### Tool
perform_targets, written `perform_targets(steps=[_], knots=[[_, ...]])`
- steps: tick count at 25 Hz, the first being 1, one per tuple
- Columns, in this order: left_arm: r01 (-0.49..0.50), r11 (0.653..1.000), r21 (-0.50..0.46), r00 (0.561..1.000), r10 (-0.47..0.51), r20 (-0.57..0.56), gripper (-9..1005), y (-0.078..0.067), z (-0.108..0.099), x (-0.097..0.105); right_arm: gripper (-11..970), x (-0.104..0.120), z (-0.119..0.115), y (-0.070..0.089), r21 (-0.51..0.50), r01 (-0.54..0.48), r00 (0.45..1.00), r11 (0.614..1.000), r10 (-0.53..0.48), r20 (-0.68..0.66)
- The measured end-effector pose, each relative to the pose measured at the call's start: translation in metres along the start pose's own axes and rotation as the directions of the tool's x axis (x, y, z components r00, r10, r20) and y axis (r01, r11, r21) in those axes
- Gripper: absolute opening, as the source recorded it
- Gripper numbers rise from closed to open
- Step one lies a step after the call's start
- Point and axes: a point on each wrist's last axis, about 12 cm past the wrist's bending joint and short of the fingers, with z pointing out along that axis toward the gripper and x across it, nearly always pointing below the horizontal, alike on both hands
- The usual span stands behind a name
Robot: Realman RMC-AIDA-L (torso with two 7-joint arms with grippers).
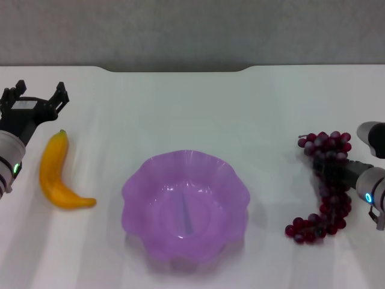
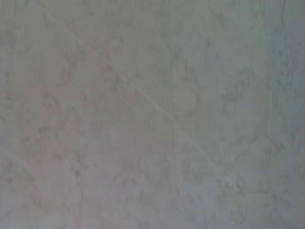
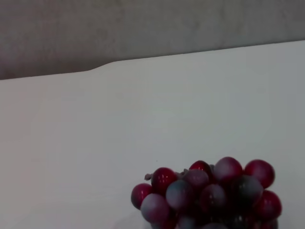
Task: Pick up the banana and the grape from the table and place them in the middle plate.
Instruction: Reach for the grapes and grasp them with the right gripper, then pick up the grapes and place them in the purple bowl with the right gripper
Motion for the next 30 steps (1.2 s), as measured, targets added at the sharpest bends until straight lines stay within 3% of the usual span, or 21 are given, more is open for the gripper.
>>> perform_targets(steps=[5,11,30], knots=[[0.004,1.0,-0.004,1.0,-0.004,-0.001,877,0.0013,-0.0003,0.0002,650,-0.0009,-0.0003,-0.0024,0.007,0.03,0.999,1.0,-0.03,0.024],[0.012,1.0,-0.004,1.0,-0.012,-0.002,877,0.0012,-0.0009,0.0008,481,-0.0041,-0.0008,-0.0033,0.008,0.068,0.996,0.998,-0.068,0.058],[0.013,1.0,-0.001,1.0,-0.013,0.003,877,0.0002,0.0001,-0.0006,431,-0.0065,-0.0011,-0.0008,0.003,0.105,0.991,0.995,-0.104,0.088]])
